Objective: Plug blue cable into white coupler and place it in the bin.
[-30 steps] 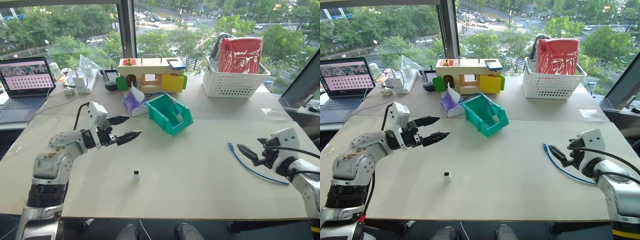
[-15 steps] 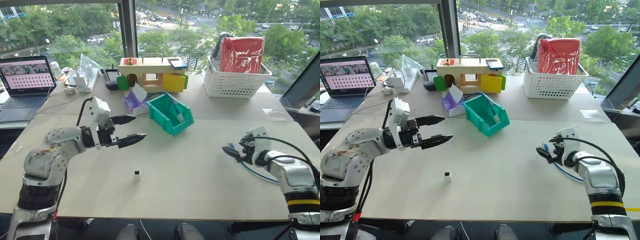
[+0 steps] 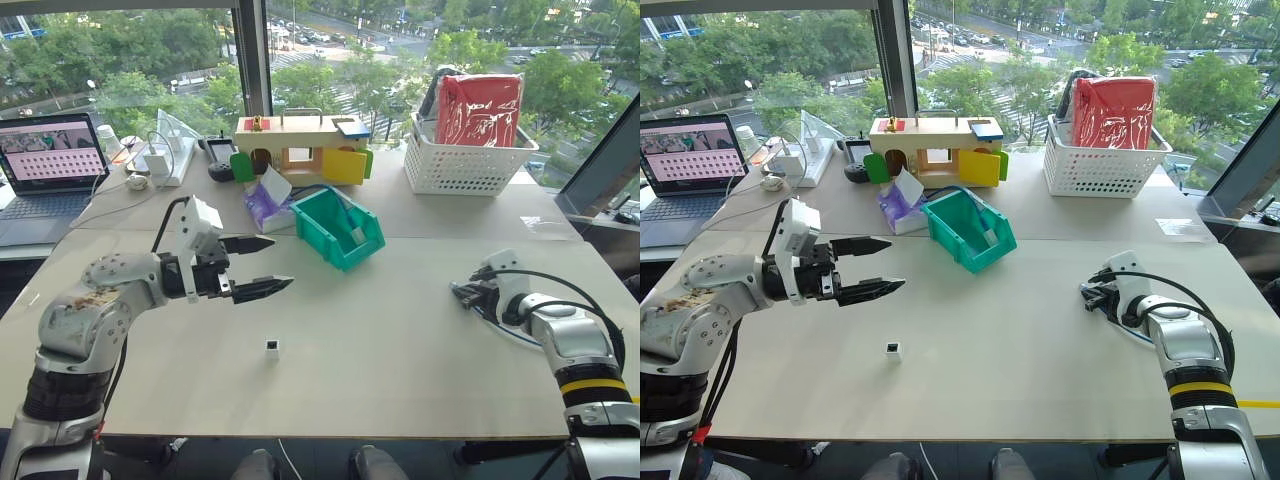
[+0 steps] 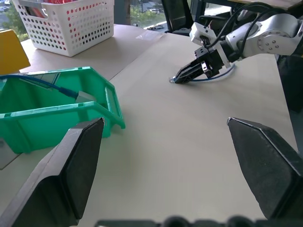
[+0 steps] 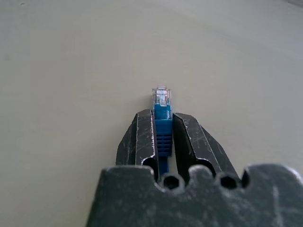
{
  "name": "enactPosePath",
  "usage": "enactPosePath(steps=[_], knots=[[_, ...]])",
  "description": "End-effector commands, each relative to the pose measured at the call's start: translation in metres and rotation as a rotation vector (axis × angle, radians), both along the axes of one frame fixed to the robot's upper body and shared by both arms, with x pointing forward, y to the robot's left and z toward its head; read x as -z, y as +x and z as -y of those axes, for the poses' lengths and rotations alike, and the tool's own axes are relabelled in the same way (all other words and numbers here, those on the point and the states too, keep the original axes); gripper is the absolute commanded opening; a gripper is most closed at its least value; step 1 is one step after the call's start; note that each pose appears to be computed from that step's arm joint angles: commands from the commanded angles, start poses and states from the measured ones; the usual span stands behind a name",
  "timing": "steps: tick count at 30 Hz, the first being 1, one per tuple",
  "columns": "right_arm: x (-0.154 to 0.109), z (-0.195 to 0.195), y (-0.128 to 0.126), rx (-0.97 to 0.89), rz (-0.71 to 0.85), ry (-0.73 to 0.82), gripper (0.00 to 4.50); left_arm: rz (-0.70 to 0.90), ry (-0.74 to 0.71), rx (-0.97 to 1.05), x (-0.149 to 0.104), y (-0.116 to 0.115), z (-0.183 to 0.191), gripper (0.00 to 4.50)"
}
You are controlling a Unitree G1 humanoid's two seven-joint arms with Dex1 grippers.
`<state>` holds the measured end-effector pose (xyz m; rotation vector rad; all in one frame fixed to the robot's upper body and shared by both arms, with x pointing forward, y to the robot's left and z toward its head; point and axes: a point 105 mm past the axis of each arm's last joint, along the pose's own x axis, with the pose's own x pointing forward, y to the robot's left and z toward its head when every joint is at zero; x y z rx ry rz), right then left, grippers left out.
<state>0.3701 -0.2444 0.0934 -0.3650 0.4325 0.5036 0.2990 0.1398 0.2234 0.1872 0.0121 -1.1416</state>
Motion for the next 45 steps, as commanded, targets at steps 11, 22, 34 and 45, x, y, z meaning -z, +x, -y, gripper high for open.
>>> enactPosePath(steps=[11, 22, 34, 45], knots=[[-0.021, -0.169, -0.030, -0.991, 0.061, -0.273, 0.17, 0.084, 0.264, 0.327, 0.019, -0.006, 0.027, 4.50], [-0.036, -0.157, -0.026, -0.926, 0.072, -0.216, 2.41, 0.094, 0.389, 0.390, 0.058, 0.014, 0.046, 4.50], [-0.068, -0.103, -0.081, -0.563, -0.025, 0.018, 4.45, -0.033, 0.351, 0.452, 0.087, 0.034, 0.094, 4.50], [-0.070, -0.072, -0.119, -0.345, -0.091, 0.100, 4.45, -0.029, 0.470, 0.420, 0.129, 0.047, 0.114, 4.50]])
